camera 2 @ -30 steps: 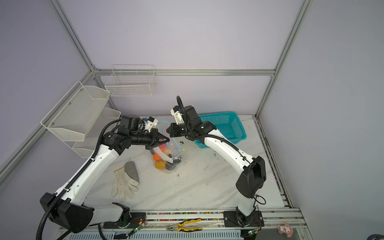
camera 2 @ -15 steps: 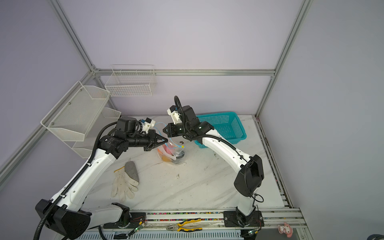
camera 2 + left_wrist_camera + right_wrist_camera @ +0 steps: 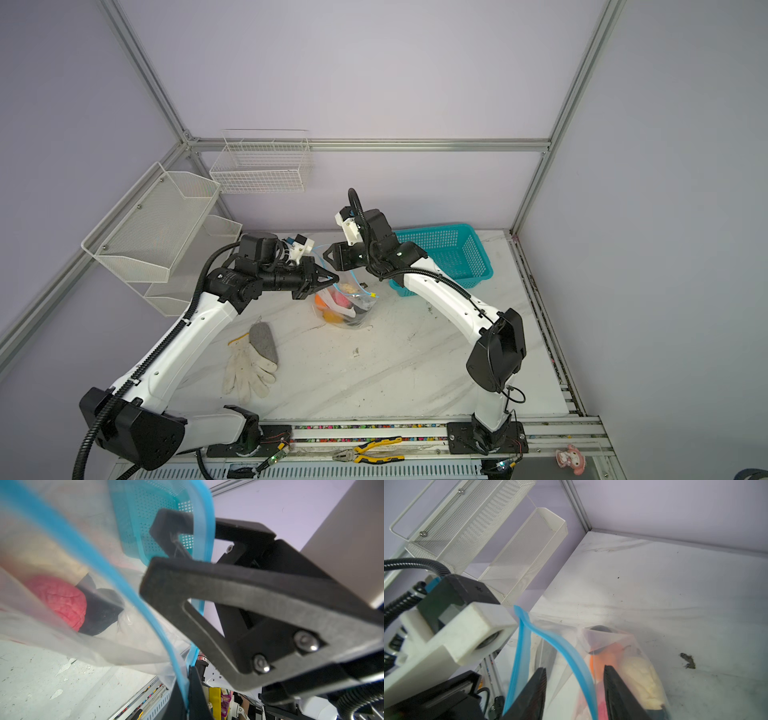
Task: Place the food in the zip-top bag and seal the zipper
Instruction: 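Release the bag with the right gripper and draw it back toward the robot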
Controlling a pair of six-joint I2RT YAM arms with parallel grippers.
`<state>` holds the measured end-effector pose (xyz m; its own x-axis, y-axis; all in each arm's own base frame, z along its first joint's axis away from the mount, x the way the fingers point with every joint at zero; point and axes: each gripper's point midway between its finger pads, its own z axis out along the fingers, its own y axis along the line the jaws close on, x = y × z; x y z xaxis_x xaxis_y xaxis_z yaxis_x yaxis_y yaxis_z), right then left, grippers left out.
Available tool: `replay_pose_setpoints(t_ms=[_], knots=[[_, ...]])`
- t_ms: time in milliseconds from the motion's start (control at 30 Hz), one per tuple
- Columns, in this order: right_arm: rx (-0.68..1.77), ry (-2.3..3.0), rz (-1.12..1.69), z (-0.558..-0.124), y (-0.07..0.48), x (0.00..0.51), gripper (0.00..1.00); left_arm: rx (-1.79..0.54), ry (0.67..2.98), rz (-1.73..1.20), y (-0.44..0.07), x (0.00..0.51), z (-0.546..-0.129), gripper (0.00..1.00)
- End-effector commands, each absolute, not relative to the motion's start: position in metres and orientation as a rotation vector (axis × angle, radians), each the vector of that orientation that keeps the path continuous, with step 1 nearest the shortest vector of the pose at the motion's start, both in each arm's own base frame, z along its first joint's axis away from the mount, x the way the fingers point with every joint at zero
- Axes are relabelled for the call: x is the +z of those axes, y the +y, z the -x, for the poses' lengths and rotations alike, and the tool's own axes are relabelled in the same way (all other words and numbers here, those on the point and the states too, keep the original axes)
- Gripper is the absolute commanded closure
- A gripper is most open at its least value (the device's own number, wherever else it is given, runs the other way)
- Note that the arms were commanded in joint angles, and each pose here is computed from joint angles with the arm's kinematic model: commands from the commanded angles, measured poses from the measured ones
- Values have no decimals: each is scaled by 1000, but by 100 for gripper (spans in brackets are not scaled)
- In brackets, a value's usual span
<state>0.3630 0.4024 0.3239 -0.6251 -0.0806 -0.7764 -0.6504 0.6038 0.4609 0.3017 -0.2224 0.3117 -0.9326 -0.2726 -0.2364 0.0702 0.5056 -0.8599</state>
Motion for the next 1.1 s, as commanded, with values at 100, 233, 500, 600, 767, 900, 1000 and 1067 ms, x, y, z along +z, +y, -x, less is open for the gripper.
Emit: replay_pose_setpoints(t_ms=[100, 233, 500, 600, 767, 900, 1000, 1067], knots=[[834, 1821, 619, -369, 378, 387, 29, -1451, 2364, 133, -225, 328, -304, 100], [802, 1682, 627, -361, 366, 402, 3, -1428, 2371, 191, -218, 323, -306, 100], [863, 1347, 700, -275, 312, 422, 7, -1429, 2377, 271, -214, 316, -305, 100], [916, 1253, 780, -231, 298, 406, 24, -1436, 2378, 292, -214, 313, -303, 100], [831, 1180, 781, -204, 269, 376, 26, -1449, 2369, 291, -214, 315, -302, 100], [723, 1230, 800, -216, 265, 324, 27, -1450, 2367, 297, -213, 315, -303, 100], [737, 1255, 853, -218, 275, 292, 33, -1453, 2370, 295, -214, 315, -303, 100], [727, 1268, 841, -223, 276, 278, 33, -1459, 2375, 290, -215, 314, -302, 100]])
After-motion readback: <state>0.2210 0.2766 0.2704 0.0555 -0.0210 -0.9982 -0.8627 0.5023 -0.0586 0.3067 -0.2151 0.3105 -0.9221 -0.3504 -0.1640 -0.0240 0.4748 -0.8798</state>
